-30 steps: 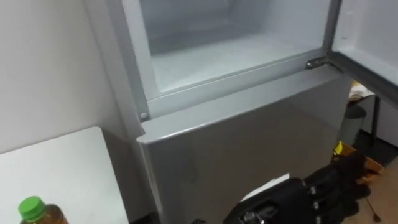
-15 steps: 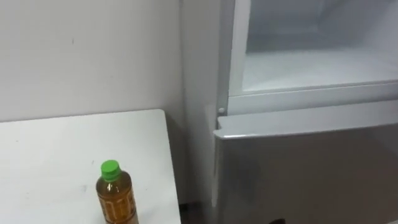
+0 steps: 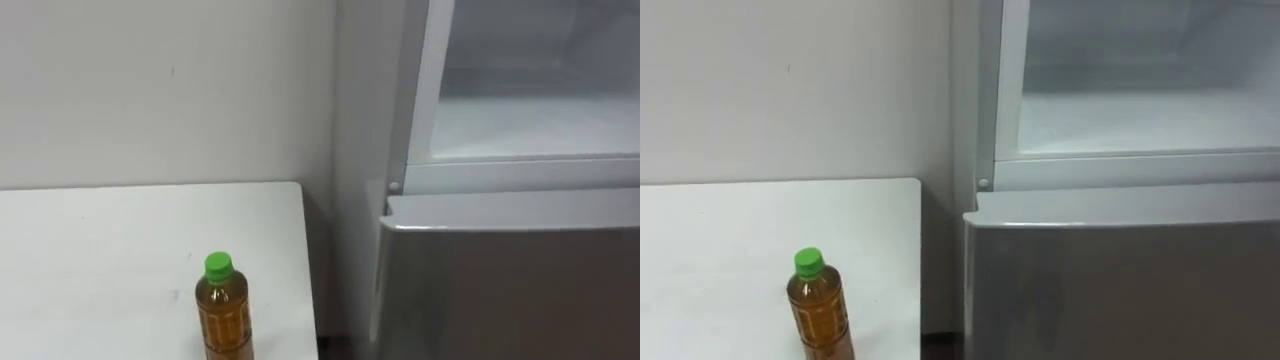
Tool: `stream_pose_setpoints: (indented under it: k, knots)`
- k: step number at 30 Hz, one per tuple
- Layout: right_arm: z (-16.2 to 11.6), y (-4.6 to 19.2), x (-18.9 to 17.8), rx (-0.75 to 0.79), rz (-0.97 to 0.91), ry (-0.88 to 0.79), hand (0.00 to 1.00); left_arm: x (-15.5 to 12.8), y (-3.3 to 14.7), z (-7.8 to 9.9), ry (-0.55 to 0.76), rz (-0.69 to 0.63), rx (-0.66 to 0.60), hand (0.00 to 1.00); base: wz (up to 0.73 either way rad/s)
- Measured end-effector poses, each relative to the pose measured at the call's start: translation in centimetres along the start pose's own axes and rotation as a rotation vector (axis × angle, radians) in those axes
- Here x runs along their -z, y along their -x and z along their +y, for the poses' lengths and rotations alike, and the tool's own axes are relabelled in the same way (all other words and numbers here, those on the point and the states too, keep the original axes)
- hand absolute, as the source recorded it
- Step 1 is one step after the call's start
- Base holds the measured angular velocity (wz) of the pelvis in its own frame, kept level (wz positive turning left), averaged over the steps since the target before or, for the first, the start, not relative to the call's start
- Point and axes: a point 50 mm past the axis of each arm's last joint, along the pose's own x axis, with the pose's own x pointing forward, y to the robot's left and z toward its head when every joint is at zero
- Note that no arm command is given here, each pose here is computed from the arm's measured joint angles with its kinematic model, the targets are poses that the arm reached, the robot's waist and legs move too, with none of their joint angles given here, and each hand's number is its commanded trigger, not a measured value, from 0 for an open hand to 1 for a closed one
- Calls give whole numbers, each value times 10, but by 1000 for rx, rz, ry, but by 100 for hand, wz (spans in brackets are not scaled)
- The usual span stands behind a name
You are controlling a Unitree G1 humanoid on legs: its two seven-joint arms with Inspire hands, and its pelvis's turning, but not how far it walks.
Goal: Put the bottle in the upper fridge
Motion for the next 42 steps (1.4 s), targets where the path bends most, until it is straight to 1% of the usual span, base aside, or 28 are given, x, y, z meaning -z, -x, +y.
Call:
stream_pose_setpoints:
  k: [3,5,6,8,11,14,17,20,23,28,42]
  knots:
    - [0,0,3,1,7,-1,0,24,4,11,49,59,-101,0,0]
    - [-1,1,7,0,17,4,0,46,8,18,80,136,-182,0,0]
    - [-1,1,7,0,17,4,0,52,10,20,86,152,-201,0,0]
    - [0,1,9,0,18,6,0,75,16,25,137,219,-281,0,7]
    - [0,1,11,2,15,5,0,95,23,28,187,272,-374,0,8]
    - [0,1,11,2,-1,4,0,108,30,28,237,287,-452,0,7]
    - [6,1,12,-11,-15,15,0,128,42,30,312,324,-579,0,1]
    - [7,0,13,-22,-20,20,0,139,50,32,367,349,-666,0,-1]
    - [6,1,16,-24,-8,22,0,145,55,32,393,370,-721,0,0]
    - [6,1,18,-18,3,20,0,147,58,34,379,396,-775,0,0]
    - [7,0,16,-20,-9,13,0,148,58,34,321,425,-810,0,2]
